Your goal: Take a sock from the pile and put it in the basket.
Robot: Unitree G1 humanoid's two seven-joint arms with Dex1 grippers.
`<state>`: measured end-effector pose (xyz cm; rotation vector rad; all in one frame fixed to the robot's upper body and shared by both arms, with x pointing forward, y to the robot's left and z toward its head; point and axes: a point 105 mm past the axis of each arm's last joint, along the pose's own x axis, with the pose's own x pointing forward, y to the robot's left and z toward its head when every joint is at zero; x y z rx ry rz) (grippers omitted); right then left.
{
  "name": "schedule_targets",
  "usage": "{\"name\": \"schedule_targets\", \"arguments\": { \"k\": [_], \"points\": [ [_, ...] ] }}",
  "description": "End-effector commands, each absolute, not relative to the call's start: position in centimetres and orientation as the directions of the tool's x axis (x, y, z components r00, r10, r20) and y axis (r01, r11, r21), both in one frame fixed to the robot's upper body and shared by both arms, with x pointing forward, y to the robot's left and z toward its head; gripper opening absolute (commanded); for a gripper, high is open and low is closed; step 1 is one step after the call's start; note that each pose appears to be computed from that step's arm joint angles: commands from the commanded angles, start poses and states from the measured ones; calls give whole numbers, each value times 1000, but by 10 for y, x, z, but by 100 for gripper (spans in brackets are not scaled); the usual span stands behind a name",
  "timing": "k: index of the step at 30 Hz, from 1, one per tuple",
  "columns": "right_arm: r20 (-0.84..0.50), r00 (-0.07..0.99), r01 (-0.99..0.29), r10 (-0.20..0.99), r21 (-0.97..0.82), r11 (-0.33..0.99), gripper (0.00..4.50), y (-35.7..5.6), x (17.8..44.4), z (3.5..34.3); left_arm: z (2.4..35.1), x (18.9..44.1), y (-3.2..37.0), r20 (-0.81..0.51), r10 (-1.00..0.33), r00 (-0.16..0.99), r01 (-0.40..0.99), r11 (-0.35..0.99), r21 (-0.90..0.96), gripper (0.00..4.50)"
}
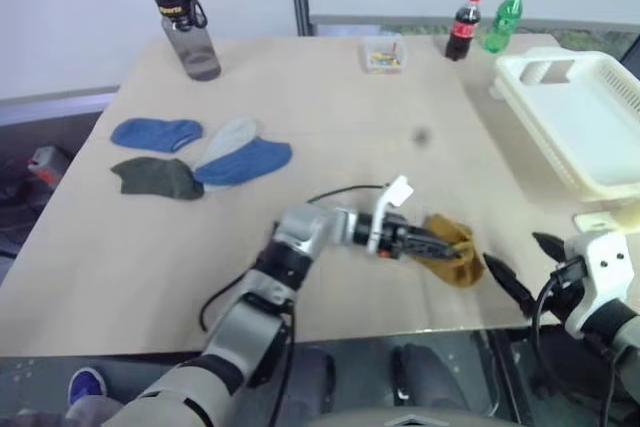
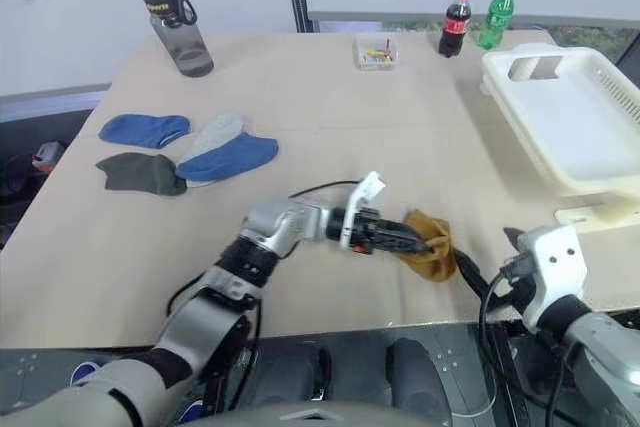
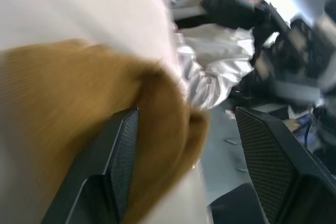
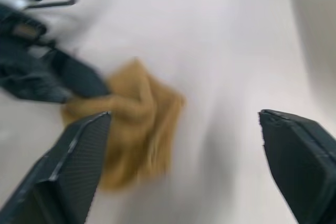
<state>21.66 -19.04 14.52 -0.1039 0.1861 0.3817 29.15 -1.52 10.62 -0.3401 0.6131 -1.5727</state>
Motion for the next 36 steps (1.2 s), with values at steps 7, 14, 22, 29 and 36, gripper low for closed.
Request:
{"name": "schedule_targets", "arguments": {
  "k": [7, 14, 22, 29, 36],
  "points": [
    [-388, 849, -377, 358, 29, 926, 445, -180, 247, 101, 124, 284, 41, -241, -971, 7, 1000, 12, -20, 313],
    [-526, 770, -393, 360, 53, 918, 445, -184, 235, 71, 132, 283, 83, -242, -963, 121, 985, 85, 152, 313],
    [-605, 664, -473, 440, 116, 873, 296, -175, 226, 47, 148, 289, 83, -153, -974, 167, 972, 136, 191, 313],
    [-559, 695, -473, 451, 116, 873, 34, -176, 231, 54, 168, 284, 59, -16, -993, 118, 979, 114, 170, 313],
    [-221, 908, -310, 357, 222, 925, 10, -196, 270, 114, 188, 276, 47, 60, -998, 21, 991, 29, 131, 313]
  ]
}}
